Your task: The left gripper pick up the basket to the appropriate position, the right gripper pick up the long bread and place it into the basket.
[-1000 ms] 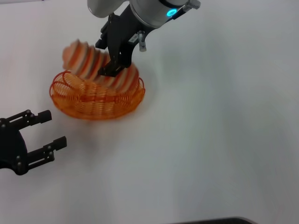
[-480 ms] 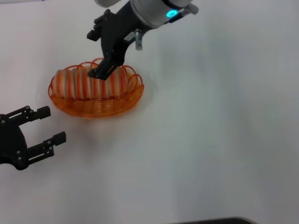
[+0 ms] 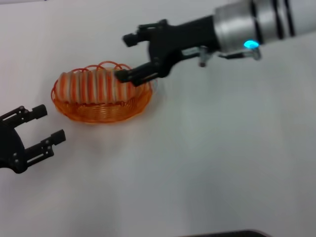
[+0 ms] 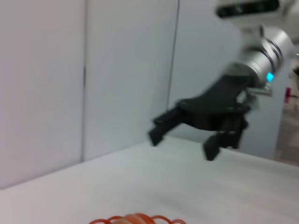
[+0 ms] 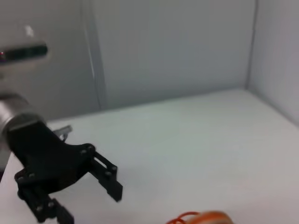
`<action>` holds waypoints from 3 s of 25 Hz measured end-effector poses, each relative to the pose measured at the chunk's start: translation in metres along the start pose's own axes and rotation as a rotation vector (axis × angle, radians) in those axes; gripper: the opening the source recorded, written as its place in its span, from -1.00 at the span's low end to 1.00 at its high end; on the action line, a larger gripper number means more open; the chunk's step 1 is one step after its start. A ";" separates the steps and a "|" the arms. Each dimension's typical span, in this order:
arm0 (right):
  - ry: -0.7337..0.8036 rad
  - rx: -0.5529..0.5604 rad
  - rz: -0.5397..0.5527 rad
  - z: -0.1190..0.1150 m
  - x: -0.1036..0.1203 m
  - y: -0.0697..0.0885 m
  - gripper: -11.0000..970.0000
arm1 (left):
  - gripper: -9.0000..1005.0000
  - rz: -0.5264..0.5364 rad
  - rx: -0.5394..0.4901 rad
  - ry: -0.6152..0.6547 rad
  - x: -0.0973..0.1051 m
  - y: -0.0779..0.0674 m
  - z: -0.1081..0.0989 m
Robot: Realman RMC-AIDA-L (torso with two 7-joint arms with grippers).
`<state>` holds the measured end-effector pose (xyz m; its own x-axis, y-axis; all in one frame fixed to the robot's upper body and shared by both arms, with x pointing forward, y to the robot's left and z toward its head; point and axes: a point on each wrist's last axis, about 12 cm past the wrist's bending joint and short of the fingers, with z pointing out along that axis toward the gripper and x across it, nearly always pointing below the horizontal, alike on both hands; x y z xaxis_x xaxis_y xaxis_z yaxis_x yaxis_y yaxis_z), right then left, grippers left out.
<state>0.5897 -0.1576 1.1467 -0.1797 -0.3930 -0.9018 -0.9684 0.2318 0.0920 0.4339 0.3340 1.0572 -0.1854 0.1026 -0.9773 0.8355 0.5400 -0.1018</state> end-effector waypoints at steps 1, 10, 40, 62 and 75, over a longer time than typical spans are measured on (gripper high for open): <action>-0.027 0.018 0.021 -0.009 0.011 0.001 0.97 | 0.40 0.000 -0.001 -0.002 0.000 0.000 0.000; -0.154 0.099 0.117 -0.065 0.105 0.043 0.96 | 0.40 -0.030 -0.004 0.020 0.001 0.006 0.010; -0.197 0.154 0.048 -0.086 0.176 0.090 0.95 | 0.40 -0.130 0.046 0.175 0.014 0.012 0.026; -0.260 0.206 0.071 -0.089 0.166 0.077 0.95 | 0.40 -0.117 0.018 0.137 0.008 0.017 0.026; -0.303 0.225 0.072 -0.087 0.160 0.070 0.95 | 0.40 -0.115 0.003 0.115 0.007 0.017 0.024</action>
<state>0.4780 -0.2817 1.0461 -0.1547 -0.0957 -0.9833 -0.8870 0.4517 0.0956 0.4594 0.3244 1.0444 -0.3381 0.1349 -0.9314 0.8065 0.5516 -0.2129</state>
